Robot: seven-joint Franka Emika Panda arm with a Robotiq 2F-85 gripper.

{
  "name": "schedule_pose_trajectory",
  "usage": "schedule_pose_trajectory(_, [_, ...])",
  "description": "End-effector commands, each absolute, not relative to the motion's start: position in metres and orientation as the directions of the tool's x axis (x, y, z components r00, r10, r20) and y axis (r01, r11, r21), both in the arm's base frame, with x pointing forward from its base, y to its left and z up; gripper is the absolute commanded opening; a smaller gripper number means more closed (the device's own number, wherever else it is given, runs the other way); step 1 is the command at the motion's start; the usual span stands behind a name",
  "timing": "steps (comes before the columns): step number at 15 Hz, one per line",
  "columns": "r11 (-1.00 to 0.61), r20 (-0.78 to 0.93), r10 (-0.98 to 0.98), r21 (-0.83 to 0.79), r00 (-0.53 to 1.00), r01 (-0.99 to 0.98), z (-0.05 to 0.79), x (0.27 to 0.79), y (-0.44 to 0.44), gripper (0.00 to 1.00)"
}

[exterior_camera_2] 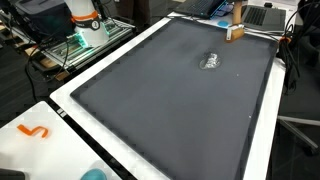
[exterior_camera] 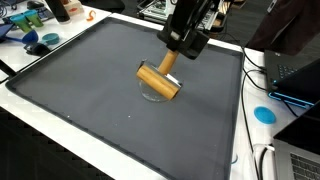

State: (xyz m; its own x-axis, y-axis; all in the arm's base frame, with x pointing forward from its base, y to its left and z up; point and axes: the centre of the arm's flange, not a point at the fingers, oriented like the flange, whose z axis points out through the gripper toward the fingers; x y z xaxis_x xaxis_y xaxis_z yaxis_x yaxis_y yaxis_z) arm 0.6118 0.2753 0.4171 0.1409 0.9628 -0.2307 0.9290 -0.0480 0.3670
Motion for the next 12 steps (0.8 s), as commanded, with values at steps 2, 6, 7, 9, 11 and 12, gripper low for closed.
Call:
schedule_pose_trajectory(2, [-0.096,-0.148,0.976,0.359,0.158,0.929,0.439,0.618,0.243,0.23])
schedule_pose_trajectory(6, [-0.155,-0.073,0.979,0.332,0.189,0.931,0.451,0.628,0.212,0.23])
schedule_pose_trajectory(7, [-0.169,-0.055,0.979,0.324,0.196,0.931,0.453,0.630,0.205,0.23])
schedule_pose_trajectory(9, [-0.193,-0.011,0.978,0.305,0.206,0.933,0.459,0.633,0.189,0.23])
schedule_pose_trajectory(11, [-0.214,0.031,0.976,0.285,0.214,0.934,0.464,0.634,0.173,0.23])
schedule_pose_trajectory(12, [-0.226,0.052,0.974,0.276,0.220,0.934,0.466,0.635,0.164,0.23])
